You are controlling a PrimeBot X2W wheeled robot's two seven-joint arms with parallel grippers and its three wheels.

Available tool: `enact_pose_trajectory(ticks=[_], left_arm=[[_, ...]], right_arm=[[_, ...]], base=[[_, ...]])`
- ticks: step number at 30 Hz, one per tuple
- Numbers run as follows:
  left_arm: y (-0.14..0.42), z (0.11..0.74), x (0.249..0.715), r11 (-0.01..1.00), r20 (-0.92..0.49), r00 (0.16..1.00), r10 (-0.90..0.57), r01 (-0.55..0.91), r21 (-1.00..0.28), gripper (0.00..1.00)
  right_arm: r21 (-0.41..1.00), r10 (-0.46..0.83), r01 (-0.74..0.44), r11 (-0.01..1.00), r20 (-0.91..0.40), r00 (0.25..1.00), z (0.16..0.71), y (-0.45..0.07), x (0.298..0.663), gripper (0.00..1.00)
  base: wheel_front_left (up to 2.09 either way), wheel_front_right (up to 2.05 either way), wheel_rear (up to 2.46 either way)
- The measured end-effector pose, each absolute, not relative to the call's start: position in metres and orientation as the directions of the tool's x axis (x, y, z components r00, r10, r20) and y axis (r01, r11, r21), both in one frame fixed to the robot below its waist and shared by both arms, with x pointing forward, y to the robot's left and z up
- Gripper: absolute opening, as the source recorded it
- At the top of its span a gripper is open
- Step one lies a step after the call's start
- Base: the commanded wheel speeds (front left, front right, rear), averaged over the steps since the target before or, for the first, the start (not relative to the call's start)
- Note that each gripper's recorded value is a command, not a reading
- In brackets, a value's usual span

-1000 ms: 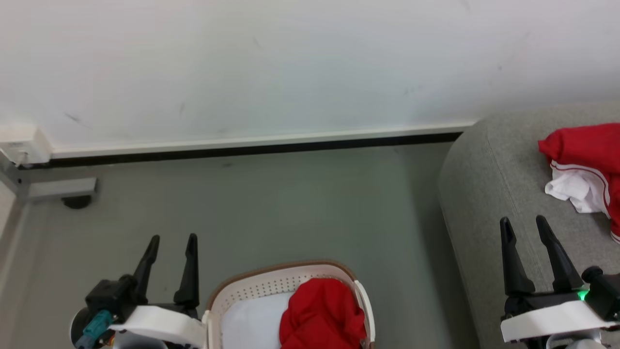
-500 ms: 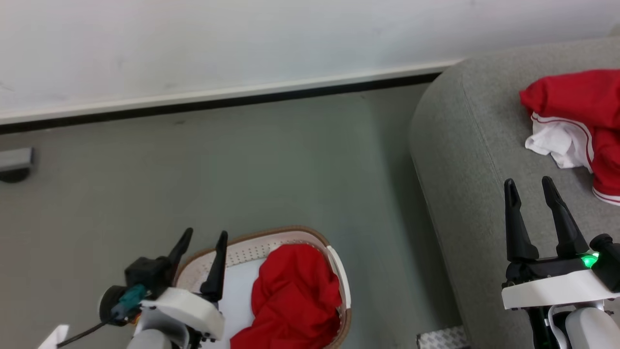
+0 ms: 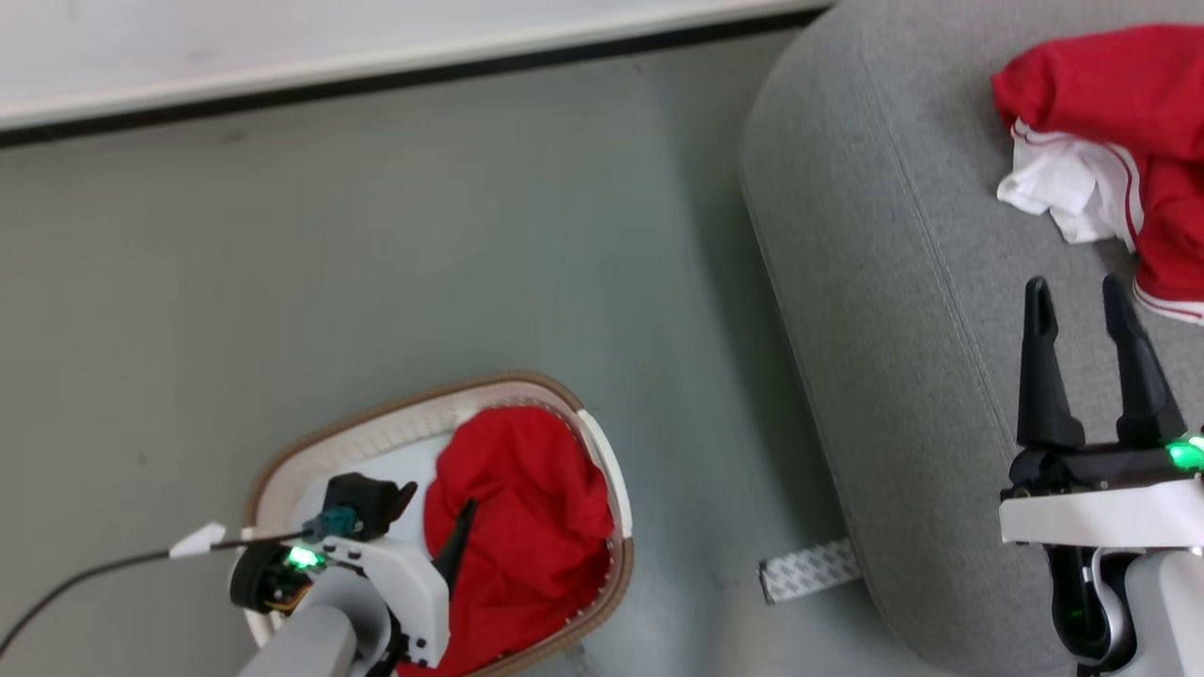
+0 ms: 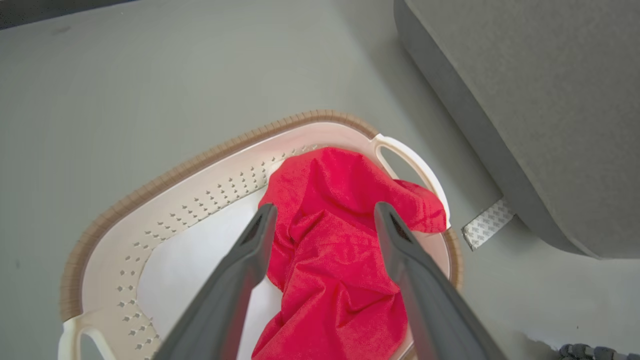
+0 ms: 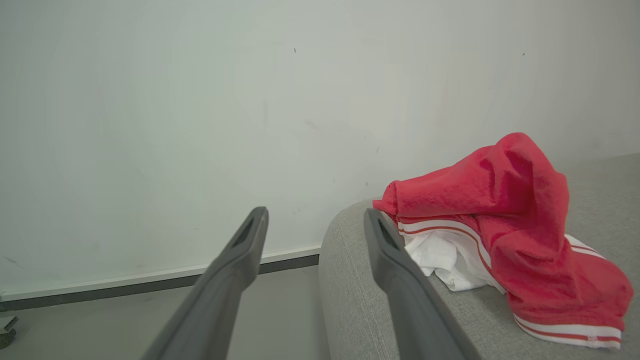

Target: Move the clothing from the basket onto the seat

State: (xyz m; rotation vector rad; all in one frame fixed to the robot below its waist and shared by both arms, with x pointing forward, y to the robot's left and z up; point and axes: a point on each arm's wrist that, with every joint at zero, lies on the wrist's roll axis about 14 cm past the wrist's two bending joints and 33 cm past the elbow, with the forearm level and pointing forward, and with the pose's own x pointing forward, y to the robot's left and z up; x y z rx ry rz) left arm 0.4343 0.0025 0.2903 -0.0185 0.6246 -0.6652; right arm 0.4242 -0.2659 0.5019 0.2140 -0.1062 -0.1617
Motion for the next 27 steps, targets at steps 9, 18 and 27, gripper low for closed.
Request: enact_pose_trajectory(ticks=[9, 18, 27], left_arm=[[-0.004, 0.222, 0.423, 0.725, -0.687, 0.424, -0.59, 0.652, -0.22, 1.0], [-0.01, 0.164, 0.416, 0.683, -0.779, 0.261, -0.571, 0.678, -0.273, 1.0], [-0.016, 0.127, 0.408, 0.647, -0.821, 0.144, -0.553, 0.695, -0.314, 1.0]], right_arm=[[0.2, -0.22, 0.203, 0.959, 0.067, 0.973, 0.487, -0.282, 0.44, 1.0], [0.181, -0.239, 0.231, 0.956, 0.021, 0.971, 0.462, -0.29, 0.454, 1.0], [0.222, -0.258, 0.252, 0.942, -0.003, 0.966, 0.449, -0.297, 0.462, 1.0]], base=[[0.0, 0.0, 0.0], [0.0, 0.0, 0.0], [0.0, 0.0, 0.0]])
